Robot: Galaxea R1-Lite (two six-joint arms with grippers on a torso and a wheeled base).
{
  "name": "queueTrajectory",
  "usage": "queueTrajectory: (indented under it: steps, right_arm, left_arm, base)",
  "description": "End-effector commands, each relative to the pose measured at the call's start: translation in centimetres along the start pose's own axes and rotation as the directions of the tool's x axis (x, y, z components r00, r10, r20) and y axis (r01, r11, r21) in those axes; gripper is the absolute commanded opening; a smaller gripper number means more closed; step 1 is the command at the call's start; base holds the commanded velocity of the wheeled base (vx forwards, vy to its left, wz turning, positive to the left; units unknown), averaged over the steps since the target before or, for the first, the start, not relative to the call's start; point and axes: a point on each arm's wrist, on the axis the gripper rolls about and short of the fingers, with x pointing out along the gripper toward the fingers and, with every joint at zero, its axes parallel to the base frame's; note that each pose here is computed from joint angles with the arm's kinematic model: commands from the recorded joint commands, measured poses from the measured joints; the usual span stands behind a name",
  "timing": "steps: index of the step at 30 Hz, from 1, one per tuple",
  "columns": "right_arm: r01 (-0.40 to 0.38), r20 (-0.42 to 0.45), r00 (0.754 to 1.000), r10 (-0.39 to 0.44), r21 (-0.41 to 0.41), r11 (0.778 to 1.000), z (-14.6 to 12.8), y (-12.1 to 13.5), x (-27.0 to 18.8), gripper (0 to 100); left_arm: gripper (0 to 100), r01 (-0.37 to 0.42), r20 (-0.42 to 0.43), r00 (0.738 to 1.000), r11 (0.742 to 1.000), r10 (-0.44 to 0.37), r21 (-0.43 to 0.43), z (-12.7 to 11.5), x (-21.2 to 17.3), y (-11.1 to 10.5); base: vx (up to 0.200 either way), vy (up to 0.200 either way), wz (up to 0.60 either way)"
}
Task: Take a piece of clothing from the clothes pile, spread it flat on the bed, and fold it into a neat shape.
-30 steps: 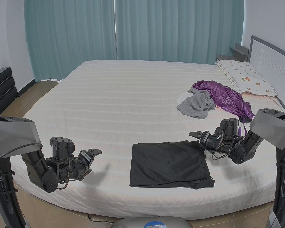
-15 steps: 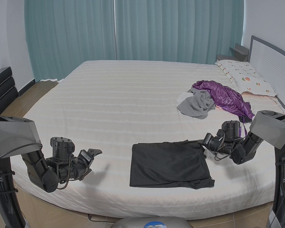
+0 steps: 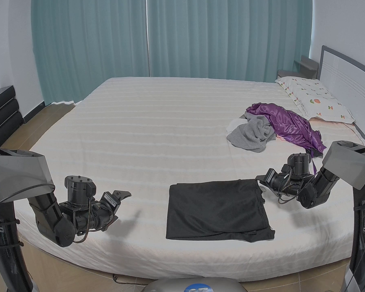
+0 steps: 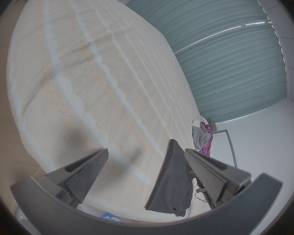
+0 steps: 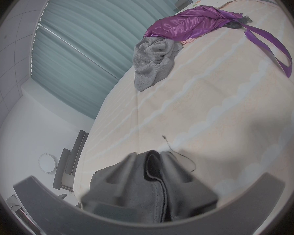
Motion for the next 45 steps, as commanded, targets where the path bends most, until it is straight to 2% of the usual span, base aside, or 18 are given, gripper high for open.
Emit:
queueTrajectory:
  steps: [1, 5, 8, 13, 18, 27, 32, 41, 42, 45]
  right_arm:
    - [0.006, 0.015, 1.0, -0.006, 0.007, 1.0, 0.5, -0.6, -0.2, 100]
    - [0.002, 0.02, 1.0, -0.002, 0.015, 1.0, 0.7, -0.4, -0.7, 100]
    - [-0.018, 0.023, 1.0, 0.017, 0.019, 1.0, 0.6, 1.1, -4.8, 100]
    - [-0.091, -0.134, 0.987, 0.087, -0.026, 0.996, -3.8, 1.2, -8.3, 100]
    - [-0.086, -0.185, 0.98, 0.069, -0.084, 0.993, -6.1, 0.1, -10.0, 100]
    - [-0.08, -0.204, 0.978, 0.048, -0.152, 0.985, -6.7, -0.4, -10.7, 100]
    - [-0.119, -0.244, 0.967, 0.065, -0.214, 0.97, -7.3, -0.7, -10.8, 100]
    - [-0.14, -0.224, 0.971, 0.086, -0.236, 0.961, -7.3, -1.3, -9.4, 100]
    - [-0.14, -0.225, 0.971, 0.086, -0.237, 0.961, -7.3, -1.4, -9.4, 0]
    - [-0.139, -0.236, 0.969, 0.076, -0.263, 0.955, -7.7, -1.6, -9.5, 0]
  left_arm:
    - [100, -0.001, -0.001, 1.0, 1.0, 0.001, 0.0, 0.0, 0.0, 0.0]
    - [100, -0.001, -0.001, 1.0, 1.0, 0.001, 0.0, 0.0, 0.0, 0.0]
    - [100, 0.001, -0.001, 1.0, 1.0, -0.001, -0.002, 0.0, 0.0, 0.0]
    - [100, 0.002, 0.0, 1.0, 1.0, -0.002, 0.0, 0.0, 0.1, 0.0]
    - [100, 0.001, -0.001, 1.0, 1.0, -0.001, 0.0, 0.0, 0.0, 0.0]
    - [100, 0.001, -0.001, 1.0, 1.0, -0.001, -0.002, 0.0, 0.0, 0.0]
    - [100, 0.001, -0.001, 1.0, 1.0, -0.001, 0.0, 0.0, 0.0, 0.0]
    - [100, 0.001, -0.001, 1.0, 1.0, -0.001, 0.0, 0.0, 0.0, 0.0]
    - [100, 0.001, -0.001, 1.0, 1.0, -0.001, 0.0, 0.0, 0.0, 0.0]
    - [100, 0.001, -0.001, 1.0, 1.0, -0.001, 0.0, 0.0, 0.0, 0.0]
  base:
    - [0.0, 0.0, 0.0]
    - [0.0, 0.0, 0.0]
    - [0.0, 0.0, 0.0]
    - [0.0, 0.0, 0.0]
    - [0.0, 0.0, 0.0]
    - [0.0, 0.0, 0.0]
    - [0.0, 0.0, 0.0]
    - [0.0, 0.0, 0.0]
    - [0.0, 0.0, 0.0]
    - [0.0, 0.0, 0.0]
